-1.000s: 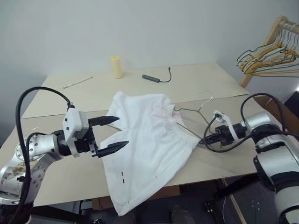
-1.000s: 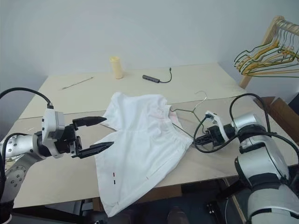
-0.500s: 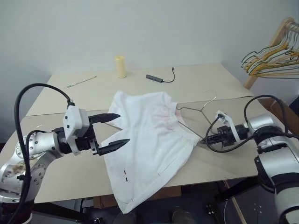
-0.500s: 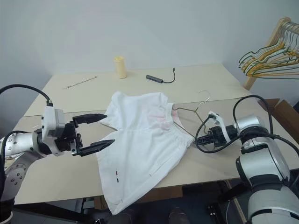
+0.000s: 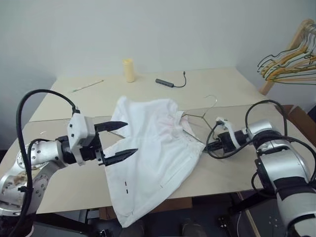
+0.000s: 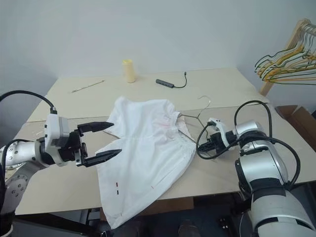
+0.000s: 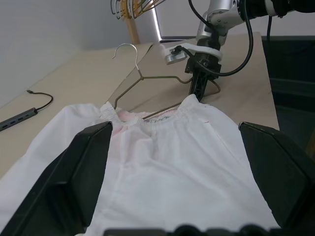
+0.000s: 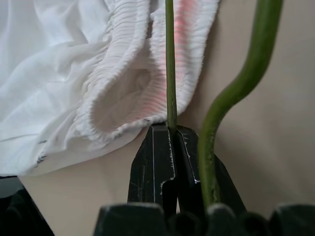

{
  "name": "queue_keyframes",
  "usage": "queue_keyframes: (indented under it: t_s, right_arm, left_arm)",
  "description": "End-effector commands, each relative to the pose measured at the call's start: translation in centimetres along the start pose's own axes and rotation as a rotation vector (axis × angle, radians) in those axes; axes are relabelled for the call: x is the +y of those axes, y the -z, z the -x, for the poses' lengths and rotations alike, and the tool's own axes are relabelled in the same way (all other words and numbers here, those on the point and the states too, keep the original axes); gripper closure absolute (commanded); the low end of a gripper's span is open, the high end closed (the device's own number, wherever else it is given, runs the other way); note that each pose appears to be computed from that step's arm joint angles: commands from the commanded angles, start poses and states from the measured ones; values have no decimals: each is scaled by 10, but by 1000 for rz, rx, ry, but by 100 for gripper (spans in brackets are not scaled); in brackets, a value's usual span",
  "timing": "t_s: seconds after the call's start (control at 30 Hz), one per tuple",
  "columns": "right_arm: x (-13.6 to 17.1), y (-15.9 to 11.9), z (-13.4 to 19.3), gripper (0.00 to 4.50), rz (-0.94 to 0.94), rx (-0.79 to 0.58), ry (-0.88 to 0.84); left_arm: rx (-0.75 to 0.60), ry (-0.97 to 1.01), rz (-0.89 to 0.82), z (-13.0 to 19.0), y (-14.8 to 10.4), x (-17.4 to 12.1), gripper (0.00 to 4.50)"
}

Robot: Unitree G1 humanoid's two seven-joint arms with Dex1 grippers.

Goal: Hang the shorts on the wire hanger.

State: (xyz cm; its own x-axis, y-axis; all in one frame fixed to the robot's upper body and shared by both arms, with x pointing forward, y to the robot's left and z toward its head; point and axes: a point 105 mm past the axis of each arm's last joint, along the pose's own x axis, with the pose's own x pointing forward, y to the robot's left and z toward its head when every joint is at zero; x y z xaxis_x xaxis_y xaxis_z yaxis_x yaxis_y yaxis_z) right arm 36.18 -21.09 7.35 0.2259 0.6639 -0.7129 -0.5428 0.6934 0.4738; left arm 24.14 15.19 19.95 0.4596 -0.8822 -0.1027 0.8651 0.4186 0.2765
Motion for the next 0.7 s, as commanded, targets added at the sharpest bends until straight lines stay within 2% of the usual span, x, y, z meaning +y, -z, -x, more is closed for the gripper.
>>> queue_keyframes:
  t_s: [0.03,0.3,0.57,0.7]
  right_arm:
    - [4,-19,15,450,40,-63,0]
    - [19,-11,4,450,76,56,-107]
    - [14,-29,-4,450,34,-43,16]
    - [28,-28,-10,450,86,20,-84]
  left_arm:
    - [-12,-16,-46,4,-11,-1,4]
    - [-8,-29,-46,5,-11,-3,4]
    - [-2,-36,-41,9,-11,-7,4]
    - [-6,-43,-40,10,-12,-8,4]
